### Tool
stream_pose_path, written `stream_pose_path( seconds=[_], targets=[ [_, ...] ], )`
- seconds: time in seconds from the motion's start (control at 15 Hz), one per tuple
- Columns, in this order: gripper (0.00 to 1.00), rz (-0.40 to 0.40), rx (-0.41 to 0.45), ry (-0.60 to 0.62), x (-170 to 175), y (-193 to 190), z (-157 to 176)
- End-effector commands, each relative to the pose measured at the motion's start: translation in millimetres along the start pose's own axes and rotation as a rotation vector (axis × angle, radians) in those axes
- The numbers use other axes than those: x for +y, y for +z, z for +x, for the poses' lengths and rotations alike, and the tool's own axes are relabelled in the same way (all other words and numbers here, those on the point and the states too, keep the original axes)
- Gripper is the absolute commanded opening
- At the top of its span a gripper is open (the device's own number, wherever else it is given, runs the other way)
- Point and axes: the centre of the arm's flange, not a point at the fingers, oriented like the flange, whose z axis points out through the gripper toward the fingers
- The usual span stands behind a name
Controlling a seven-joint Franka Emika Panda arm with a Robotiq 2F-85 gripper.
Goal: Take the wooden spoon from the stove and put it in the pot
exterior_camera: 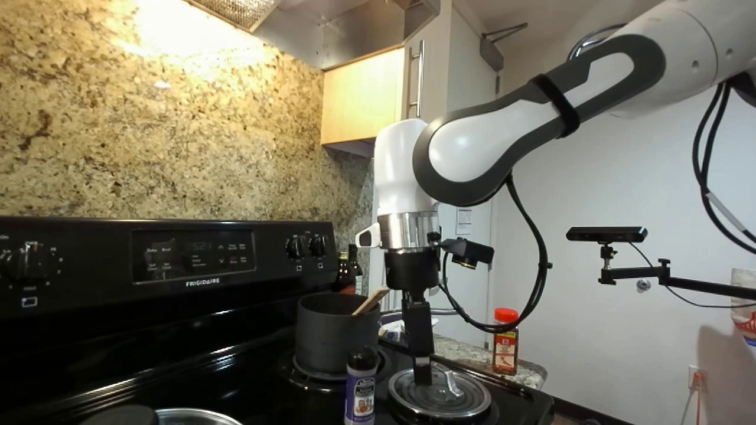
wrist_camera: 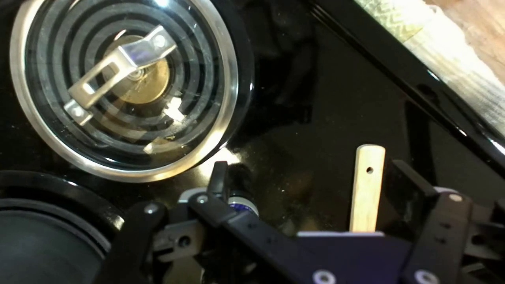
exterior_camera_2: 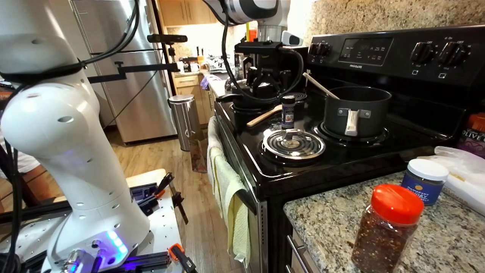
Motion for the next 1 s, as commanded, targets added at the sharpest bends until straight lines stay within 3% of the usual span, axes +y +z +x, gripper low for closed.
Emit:
stream_pose_path(
  seconds=[0.0,0.47,0.93],
  targets=[
    [1.00,0.027,0.018,-0.024,-26.5,19.3,-4.9],
    [1.00,0.007,0.136,0.040,-87.9,70.6,3.4],
    [1.00,-0.041,0.169,0.061,-123.9,102.7,11.1]
  ],
)
